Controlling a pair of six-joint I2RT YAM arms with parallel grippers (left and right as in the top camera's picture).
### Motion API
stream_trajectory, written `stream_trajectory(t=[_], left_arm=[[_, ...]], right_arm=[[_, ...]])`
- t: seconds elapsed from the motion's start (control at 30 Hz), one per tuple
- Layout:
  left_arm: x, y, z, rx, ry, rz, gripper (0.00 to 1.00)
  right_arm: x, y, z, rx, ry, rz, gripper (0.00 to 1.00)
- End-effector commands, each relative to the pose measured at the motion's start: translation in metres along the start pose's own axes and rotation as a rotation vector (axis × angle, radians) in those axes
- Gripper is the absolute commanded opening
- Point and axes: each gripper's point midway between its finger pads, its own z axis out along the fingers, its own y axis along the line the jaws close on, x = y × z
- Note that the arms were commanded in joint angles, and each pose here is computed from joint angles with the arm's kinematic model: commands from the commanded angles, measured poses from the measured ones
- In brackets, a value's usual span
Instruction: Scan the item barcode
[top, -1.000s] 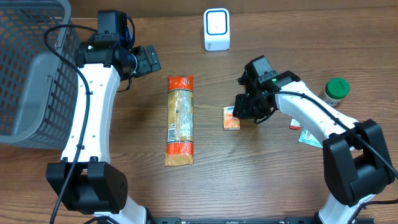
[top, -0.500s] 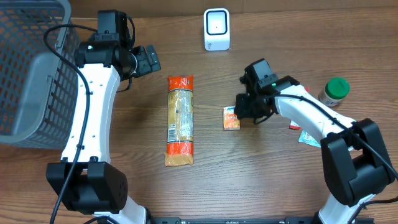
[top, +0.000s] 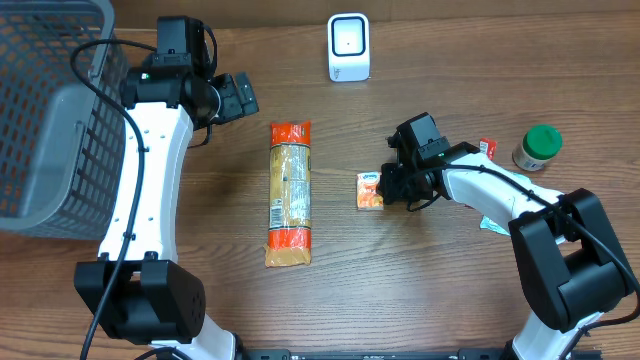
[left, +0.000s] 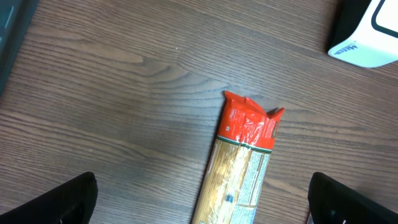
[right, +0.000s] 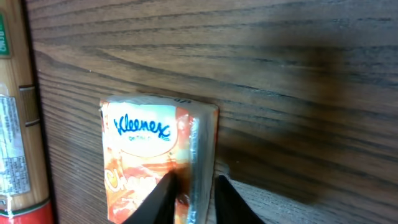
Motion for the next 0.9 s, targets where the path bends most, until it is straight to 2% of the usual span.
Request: stream_trajectory(t=[0.0, 0.3, 0.4, 0.6, 0.73, 0.87], left_arm=[[-0.001, 0.000, 0.002, -0.008, 0.000, 0.014, 1.00], [-0.001, 0.000, 0.002, -0.008, 0.000, 0.014, 1.00], [-0.001, 0.000, 0.002, -0.008, 0.000, 0.014, 1.00], [-0.001, 0.000, 0.002, -0.008, 0.000, 0.014, 0.99], [-0.001, 0.000, 0.002, -0.008, 0.000, 0.014, 1.00], [-0.001, 0.000, 0.002, -0.008, 0.000, 0.014, 1.00]], right_arm=[[0.001, 0.001, -0.002, -0.010, -0.004, 0.000, 0.15], [-0.014, 0.016, -0.011, -0.050, -0.034, -0.015, 0.15], [-0.014, 0.015, -0.011, -0.049, -0.033, -0.014, 0.21], [-0.014, 0.019, -0.016, -0.061, -0.034, -0.017, 0.22], [-0.014, 0.024, -0.020, -0.079, -0.037, -0.022, 0.31], [-0.014, 0.024, -0.020, -0.079, -0.036, -0.021, 0.32]])
